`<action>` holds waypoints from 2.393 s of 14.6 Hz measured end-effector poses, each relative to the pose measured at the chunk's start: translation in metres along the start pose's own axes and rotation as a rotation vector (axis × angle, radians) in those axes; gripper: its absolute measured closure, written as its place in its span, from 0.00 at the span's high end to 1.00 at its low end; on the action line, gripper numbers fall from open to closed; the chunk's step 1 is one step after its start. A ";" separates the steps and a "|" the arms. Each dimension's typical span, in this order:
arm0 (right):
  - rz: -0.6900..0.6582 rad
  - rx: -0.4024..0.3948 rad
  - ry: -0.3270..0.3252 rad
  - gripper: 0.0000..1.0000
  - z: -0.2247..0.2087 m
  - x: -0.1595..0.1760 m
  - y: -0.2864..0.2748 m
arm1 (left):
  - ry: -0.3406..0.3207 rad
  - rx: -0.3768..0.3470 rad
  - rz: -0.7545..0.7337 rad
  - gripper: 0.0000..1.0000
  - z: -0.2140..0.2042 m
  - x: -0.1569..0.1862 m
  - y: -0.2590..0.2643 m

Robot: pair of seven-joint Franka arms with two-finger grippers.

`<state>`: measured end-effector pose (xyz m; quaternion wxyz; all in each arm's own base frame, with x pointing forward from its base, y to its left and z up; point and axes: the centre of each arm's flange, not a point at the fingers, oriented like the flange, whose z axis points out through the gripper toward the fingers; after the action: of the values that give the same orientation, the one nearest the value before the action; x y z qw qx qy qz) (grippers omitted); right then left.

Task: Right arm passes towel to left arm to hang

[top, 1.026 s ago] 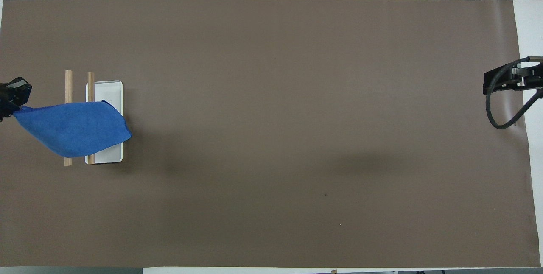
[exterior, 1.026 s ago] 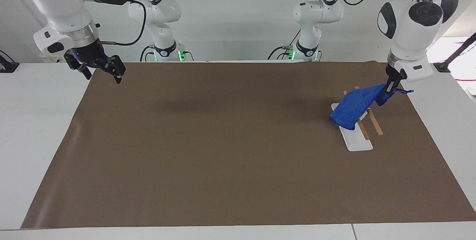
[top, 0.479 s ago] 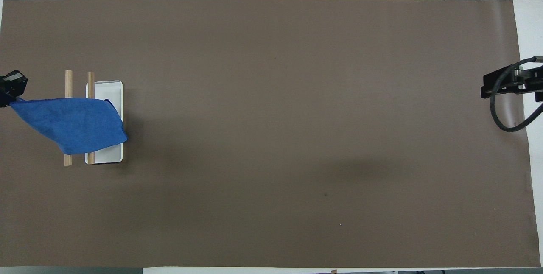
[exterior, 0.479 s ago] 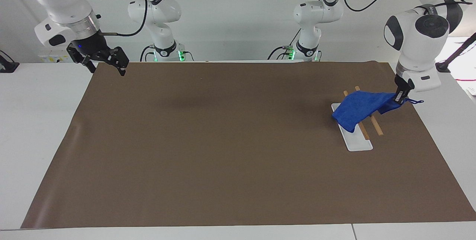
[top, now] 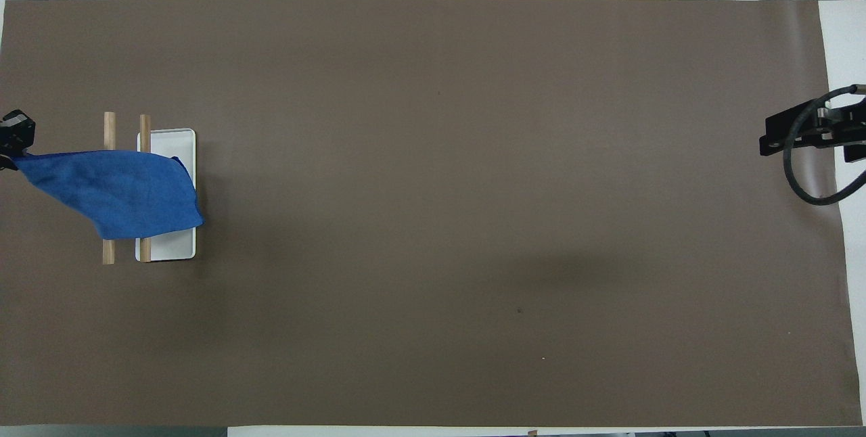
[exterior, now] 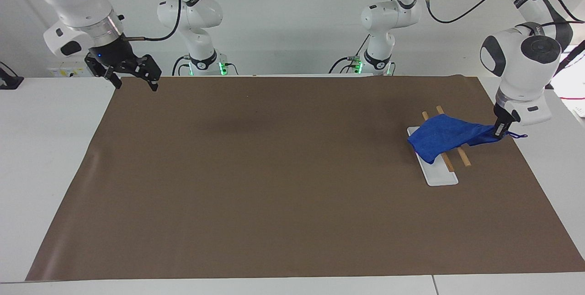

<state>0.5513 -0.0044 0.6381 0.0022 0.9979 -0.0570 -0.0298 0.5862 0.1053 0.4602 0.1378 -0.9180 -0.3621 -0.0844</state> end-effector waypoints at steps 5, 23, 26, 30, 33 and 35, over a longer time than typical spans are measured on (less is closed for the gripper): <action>0.000 0.002 0.011 1.00 -0.001 0.001 0.000 | 0.016 -0.019 0.040 0.86 -0.013 -0.012 0.020; -0.023 -0.034 0.012 1.00 0.010 0.003 -0.011 | -0.152 -0.310 0.470 1.00 -0.172 -0.067 0.055; -0.021 -0.034 0.012 1.00 0.010 0.003 -0.009 | -0.172 -0.299 0.520 1.00 -0.190 -0.062 0.039; -0.021 -0.034 0.013 1.00 0.009 0.003 -0.009 | -0.220 -0.277 0.600 1.00 -0.192 -0.052 0.015; -0.021 -0.034 0.014 1.00 0.009 0.003 -0.010 | -0.236 -0.273 0.623 1.00 -0.191 -0.047 0.001; -0.021 -0.034 0.014 1.00 0.009 0.003 -0.010 | -0.237 -0.274 0.624 1.00 -0.193 -0.049 -0.002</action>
<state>0.5545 0.0049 0.6288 0.0194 0.9985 -0.0460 -0.0235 0.5389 0.0150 0.6308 -0.0105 -0.9977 -0.0631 0.0209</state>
